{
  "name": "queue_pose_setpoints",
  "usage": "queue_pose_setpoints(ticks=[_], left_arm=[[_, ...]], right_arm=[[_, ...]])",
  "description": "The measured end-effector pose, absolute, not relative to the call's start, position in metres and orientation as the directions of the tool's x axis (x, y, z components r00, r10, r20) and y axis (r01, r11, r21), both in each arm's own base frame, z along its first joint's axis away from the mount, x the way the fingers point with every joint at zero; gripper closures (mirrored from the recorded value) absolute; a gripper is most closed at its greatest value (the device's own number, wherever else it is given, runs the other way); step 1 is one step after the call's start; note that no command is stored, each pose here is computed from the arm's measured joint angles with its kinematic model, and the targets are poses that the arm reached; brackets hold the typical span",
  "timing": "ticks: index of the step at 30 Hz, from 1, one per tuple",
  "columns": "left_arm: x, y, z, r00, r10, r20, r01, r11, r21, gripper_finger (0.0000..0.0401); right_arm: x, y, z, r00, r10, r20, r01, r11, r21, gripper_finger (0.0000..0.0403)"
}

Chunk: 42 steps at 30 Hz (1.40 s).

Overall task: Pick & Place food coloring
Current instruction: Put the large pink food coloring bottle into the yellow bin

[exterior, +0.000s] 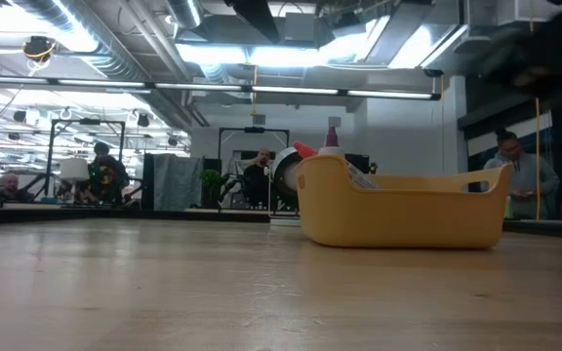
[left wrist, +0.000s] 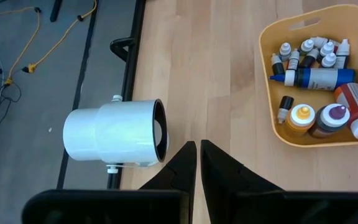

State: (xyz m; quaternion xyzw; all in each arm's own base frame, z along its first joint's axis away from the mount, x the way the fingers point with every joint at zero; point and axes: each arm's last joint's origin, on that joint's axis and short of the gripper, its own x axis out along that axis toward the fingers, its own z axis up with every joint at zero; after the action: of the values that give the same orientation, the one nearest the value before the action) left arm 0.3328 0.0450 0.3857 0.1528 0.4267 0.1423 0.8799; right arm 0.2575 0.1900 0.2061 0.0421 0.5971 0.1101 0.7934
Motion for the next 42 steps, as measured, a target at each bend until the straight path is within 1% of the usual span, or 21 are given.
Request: queue_pose_setpoints(ticks=[2,7,12,18,24,30,37,42], left_arm=[[0.333,0.045,0.386,0.596,0.380,-0.708,-0.121,0.913,0.389,0.0381],[0.333,0.045,0.386,0.596,0.380,-0.708,-0.120,0.913,0.389,0.0381],[0.333,0.045,0.386,0.595,0.381,-0.708,-0.129,0.915,0.383,0.0381],[0.333,0.045,0.386,0.593,0.388,-0.706,-0.140,0.913,0.384,0.0381],[0.333,0.046,0.386,0.585,0.414,-0.697,-0.178,0.904,0.388,0.0381],[0.333,0.046,0.386,0.581,0.428,-0.692,-0.212,0.901,0.379,0.0381],[0.333,0.046,0.386,0.579,0.433,-0.691,-0.235,0.900,0.367,0.0381],[0.332,0.046,0.386,0.578,0.437,-0.690,-0.241,0.898,0.368,0.0381]], right_arm=[[0.257,0.177,0.218,0.286,0.210,-0.935,-0.116,0.976,0.184,0.0256],[0.260,0.137,0.252,0.413,0.165,-0.896,-0.095,0.986,0.138,0.0256],[0.270,0.093,0.266,0.476,0.115,-0.872,-0.061,0.993,0.098,0.0255],[0.282,0.049,0.262,0.458,0.079,-0.885,-0.047,0.997,0.065,0.0255],[0.286,0.020,0.260,0.451,0.044,-0.891,-0.032,0.999,0.033,0.0253],[0.293,0.014,0.250,0.422,0.096,-0.901,-0.091,0.994,0.063,0.0254],[0.303,0.011,0.232,0.375,0.092,-0.922,-0.119,0.992,0.050,0.0252],[0.312,0.008,0.224,0.386,0.080,-0.919,-0.124,0.992,0.035,0.0251]])
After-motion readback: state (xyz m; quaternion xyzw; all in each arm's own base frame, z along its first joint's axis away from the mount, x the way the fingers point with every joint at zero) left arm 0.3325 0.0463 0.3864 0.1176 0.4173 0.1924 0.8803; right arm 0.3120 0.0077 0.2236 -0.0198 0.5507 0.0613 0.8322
